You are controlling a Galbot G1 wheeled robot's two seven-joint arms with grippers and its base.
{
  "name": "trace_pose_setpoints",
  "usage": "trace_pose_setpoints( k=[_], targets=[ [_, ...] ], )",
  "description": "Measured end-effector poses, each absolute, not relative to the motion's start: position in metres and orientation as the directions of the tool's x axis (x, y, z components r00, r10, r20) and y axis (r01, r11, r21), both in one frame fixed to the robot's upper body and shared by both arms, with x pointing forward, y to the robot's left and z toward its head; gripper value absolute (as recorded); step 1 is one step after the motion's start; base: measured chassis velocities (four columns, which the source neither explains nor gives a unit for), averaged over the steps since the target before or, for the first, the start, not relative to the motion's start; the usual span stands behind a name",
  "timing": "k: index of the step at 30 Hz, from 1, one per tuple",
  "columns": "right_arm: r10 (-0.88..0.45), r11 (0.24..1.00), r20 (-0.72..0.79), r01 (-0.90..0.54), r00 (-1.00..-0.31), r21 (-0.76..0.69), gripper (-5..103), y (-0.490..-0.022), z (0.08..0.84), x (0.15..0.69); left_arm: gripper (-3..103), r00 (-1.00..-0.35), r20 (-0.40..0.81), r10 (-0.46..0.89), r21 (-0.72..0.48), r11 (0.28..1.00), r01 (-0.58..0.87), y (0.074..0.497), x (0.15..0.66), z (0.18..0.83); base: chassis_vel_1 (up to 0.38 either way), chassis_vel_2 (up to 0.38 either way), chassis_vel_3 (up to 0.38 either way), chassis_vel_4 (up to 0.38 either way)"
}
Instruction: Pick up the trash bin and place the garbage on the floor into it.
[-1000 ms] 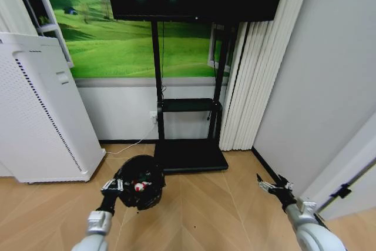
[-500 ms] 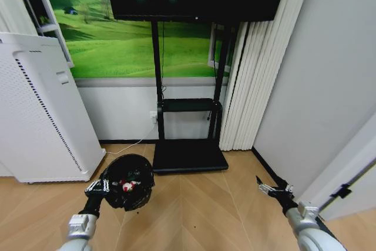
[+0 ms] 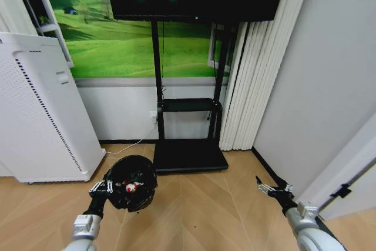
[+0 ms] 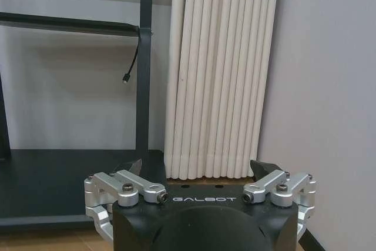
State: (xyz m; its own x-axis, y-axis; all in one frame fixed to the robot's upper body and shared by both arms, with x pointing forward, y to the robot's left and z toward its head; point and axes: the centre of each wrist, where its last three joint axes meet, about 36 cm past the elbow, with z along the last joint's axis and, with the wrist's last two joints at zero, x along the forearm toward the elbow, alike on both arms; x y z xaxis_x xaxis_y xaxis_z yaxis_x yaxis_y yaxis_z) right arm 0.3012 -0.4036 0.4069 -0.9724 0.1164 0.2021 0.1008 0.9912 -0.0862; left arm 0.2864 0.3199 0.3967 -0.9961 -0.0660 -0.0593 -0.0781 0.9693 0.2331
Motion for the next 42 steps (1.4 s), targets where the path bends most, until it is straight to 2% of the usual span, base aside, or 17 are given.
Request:
trace_pose_setpoints(
  k=[14,33,42],
  targets=[
    [0.116,0.991,0.202,0.101,-0.972,-0.086,100,-0.403,0.407,0.301,6,-0.996,-0.060,-0.064,0.228,0.971,-0.076,0.316,0.288,0.392,0.287,0.127,-0.286,-0.110],
    [0.116,0.991,0.203,0.100,-0.972,-0.085,100,-0.403,0.407,0.301,6,-0.997,-0.054,-0.060,0.229,0.971,-0.070,0.309,0.287,0.387,0.375,0.286,-0.374,-0.292],
    [0.116,0.991,0.202,0.100,-0.972,-0.086,100,-0.403,0.407,0.301,6,-1.000,0.006,-0.023,0.199,0.980,-0.021,0.284,0.270,0.373,0.002,0.036,0.011,-0.023]
  ],
)
